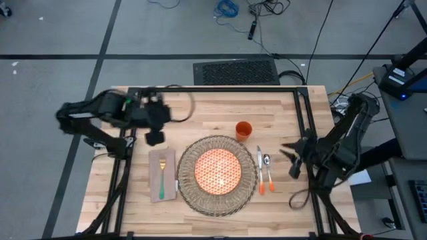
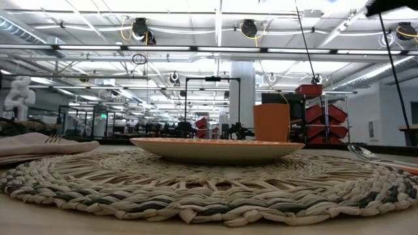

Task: Set table place
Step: Return to Home Position

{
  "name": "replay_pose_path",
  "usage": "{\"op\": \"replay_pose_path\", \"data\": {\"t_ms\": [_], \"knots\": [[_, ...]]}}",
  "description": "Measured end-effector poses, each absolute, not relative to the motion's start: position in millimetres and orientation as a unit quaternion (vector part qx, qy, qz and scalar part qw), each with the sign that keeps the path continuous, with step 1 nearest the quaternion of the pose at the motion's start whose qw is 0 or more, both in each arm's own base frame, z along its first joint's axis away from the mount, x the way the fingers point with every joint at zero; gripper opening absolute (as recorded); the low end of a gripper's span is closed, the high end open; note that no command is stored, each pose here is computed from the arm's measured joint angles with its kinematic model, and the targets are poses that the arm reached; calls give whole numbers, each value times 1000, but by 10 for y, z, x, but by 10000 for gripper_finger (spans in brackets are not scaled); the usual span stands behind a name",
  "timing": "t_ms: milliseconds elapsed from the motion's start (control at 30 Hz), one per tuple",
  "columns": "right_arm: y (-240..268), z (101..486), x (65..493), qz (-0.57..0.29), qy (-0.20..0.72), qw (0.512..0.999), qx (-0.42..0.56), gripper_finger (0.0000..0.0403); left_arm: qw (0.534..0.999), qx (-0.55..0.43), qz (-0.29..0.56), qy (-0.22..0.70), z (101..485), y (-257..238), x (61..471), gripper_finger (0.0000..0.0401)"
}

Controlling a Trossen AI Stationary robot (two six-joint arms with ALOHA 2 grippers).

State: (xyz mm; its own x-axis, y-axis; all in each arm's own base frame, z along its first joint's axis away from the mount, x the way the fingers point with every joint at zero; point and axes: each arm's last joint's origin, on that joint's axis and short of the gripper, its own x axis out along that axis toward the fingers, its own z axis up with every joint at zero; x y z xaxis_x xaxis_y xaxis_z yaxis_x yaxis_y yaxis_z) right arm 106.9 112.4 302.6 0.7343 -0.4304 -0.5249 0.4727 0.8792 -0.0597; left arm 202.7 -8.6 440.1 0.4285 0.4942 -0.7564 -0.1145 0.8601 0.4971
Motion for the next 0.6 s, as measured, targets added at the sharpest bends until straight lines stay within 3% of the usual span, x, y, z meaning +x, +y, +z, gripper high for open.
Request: {"op": "replay_pose_path", "data": {"t_ms": [133,333,533,600], "knots": [[1046,2981,984,-286,318,901,68,96,822,145,213,507,3966,-88,1641,63],[1094,2879,981,-269,311,910,52,96,856,66,207,469,3243,-128,1231,63],[1052,2433,909,-289,267,918,46,96,892,21,182,414,2694,-183,1101,63],[1018,2234,877,-298,248,919,66,96,895,17,173,412,2713,-195,1098,63]]}}
